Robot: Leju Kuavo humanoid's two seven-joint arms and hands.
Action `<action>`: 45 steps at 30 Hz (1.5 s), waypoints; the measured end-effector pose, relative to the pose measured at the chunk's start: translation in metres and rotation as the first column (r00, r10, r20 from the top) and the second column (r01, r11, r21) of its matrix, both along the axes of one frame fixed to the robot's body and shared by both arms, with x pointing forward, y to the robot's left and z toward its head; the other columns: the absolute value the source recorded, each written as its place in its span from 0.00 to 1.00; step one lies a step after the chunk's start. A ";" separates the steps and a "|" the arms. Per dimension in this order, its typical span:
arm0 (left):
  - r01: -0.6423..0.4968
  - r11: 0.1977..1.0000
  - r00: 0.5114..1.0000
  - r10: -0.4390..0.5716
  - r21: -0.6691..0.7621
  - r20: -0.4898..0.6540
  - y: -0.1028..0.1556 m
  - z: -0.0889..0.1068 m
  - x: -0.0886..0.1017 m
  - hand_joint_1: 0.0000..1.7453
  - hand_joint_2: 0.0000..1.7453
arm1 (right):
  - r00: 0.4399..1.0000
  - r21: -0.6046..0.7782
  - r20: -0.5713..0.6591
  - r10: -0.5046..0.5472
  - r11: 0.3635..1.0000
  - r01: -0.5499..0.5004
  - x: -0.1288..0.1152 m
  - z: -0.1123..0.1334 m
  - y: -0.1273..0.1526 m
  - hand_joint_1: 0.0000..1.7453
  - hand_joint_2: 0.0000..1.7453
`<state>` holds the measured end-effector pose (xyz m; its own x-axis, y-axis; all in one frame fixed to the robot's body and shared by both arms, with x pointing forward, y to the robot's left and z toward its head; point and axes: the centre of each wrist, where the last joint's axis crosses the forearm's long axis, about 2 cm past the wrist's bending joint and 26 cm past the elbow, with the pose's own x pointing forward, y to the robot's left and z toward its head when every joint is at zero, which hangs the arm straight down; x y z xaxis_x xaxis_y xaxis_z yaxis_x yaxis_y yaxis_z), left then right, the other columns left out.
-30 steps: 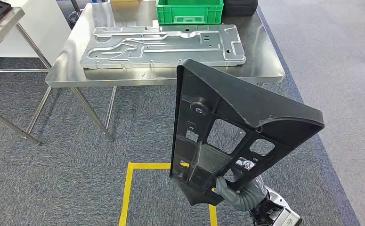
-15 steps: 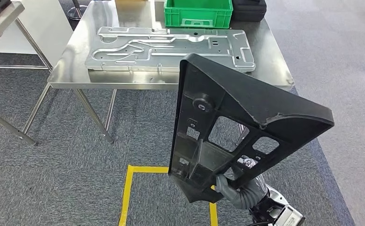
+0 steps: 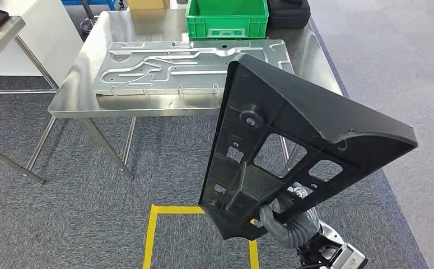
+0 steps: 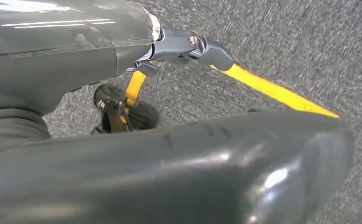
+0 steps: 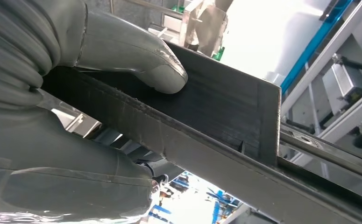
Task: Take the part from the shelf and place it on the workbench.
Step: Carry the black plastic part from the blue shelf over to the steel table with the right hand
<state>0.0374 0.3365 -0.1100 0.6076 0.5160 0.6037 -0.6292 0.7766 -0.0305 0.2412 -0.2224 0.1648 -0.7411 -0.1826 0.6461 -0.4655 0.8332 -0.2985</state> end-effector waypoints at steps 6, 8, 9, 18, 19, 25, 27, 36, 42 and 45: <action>0.000 1.000 1.000 0.000 0.005 -0.010 0.002 0.000 -0.001 0.00 0.00 | 1.000 0.014 0.004 -0.004 1.000 0.004 0.001 0.002 0.000 0.96 1.00; 0.003 1.000 1.000 -0.003 0.007 -0.008 0.003 0.000 0.000 0.00 0.00 | 1.000 0.021 0.013 -0.006 1.000 0.006 0.001 0.005 0.000 0.96 1.00; 0.005 1.000 1.000 -0.005 0.008 -0.008 0.004 0.000 0.000 0.00 0.00 | 1.000 0.026 0.018 -0.007 1.000 0.007 0.002 0.006 0.000 0.96 1.00; 0.009 1.000 1.000 -0.008 0.014 -0.012 0.006 0.001 0.000 0.00 0.00 | 0.999 0.034 0.038 0.006 0.999 -0.008 0.000 0.012 0.002 0.96 1.00; 0.009 1.000 1.000 -0.008 0.013 -0.012 0.006 0.001 0.000 0.00 0.00 | 0.999 0.031 0.039 0.006 0.999 -0.007 0.000 0.012 0.002 0.96 1.00; 0.009 1.000 1.000 -0.009 0.011 -0.011 0.005 0.001 0.001 0.00 0.00 | 0.999 0.023 0.047 0.004 1.000 -0.005 0.001 0.013 0.001 0.96 1.00; 0.009 1.000 1.000 -0.009 0.011 -0.009 0.006 0.001 0.002 0.00 0.00 | 0.999 0.020 0.049 0.003 1.000 -0.004 0.001 0.013 0.001 0.96 1.00; 0.007 1.000 1.000 -0.007 0.014 -0.014 0.007 0.001 -0.001 0.00 0.00 | 0.999 0.021 0.048 0.004 1.000 -0.005 0.001 0.013 0.001 0.96 1.00; 0.006 1.000 1.000 -0.006 0.019 -0.015 0.009 0.001 -0.001 0.00 0.00 | 0.999 0.023 0.054 -0.001 1.000 -0.001 0.002 0.014 0.002 0.96 1.00; 0.007 1.000 1.000 -0.007 0.018 -0.013 0.009 0.001 0.000 0.00 0.00 | 0.998 0.024 0.058 -0.001 1.000 0.000 0.003 0.015 0.002 0.96 1.00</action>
<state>0.0369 0.3453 -0.1092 0.6192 0.5005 0.6051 -0.6240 0.7814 -0.0079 0.2438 -0.2202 0.1801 -0.7774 -0.1968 0.5974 -0.4473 0.8407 -0.3052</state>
